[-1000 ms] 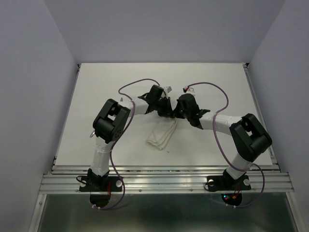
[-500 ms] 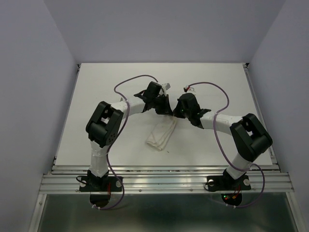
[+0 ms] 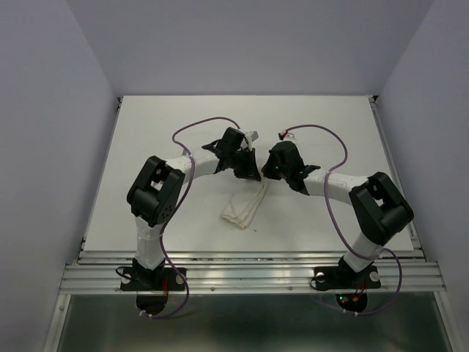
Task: Fold the napkin into a case and place the utensils inside
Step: Stuff the top corner of the smaller-rectangle-folded napkin into the folded napkin.
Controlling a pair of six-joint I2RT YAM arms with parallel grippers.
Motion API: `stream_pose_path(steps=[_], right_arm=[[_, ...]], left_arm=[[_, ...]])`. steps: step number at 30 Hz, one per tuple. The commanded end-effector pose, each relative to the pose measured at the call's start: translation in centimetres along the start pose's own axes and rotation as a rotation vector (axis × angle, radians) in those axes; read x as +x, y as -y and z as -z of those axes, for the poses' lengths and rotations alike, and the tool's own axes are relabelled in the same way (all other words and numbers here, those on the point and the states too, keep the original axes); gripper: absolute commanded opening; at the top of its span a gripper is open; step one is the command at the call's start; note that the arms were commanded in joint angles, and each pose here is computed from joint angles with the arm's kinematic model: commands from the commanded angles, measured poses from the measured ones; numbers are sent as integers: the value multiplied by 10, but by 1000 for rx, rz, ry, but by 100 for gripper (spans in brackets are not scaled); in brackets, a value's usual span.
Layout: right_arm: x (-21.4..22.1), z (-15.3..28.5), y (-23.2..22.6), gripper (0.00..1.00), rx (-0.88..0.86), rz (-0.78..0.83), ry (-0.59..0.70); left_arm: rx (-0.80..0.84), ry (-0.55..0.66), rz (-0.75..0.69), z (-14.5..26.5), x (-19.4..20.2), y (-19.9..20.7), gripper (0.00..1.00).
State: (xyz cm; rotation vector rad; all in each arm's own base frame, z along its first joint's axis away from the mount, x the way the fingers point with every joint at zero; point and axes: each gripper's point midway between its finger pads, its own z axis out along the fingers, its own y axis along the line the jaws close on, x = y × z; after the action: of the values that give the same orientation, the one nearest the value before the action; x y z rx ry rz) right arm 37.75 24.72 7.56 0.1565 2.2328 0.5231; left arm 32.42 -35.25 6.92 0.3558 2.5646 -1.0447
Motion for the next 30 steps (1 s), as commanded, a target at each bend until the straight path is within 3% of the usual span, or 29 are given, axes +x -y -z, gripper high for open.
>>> stream_pose_path(steps=[1, 10, 22, 30], right_arm=[[-20, 3, -15, 1, -44, -14, 52], [-20, 3, -17, 1, -47, -18, 51], [-10, -2, -20, 1, -65, -40, 11], [-3, -5, -11, 3, -29, -34, -6]], left_arm=[[-15, -17, -19, -8, 5, -4, 0], [3, -63, -26, -30, 15, -3, 0], [23, -5, -11, -43, 3, -3, 0], [25, 25, -33, -23, -4, 10, 0]])
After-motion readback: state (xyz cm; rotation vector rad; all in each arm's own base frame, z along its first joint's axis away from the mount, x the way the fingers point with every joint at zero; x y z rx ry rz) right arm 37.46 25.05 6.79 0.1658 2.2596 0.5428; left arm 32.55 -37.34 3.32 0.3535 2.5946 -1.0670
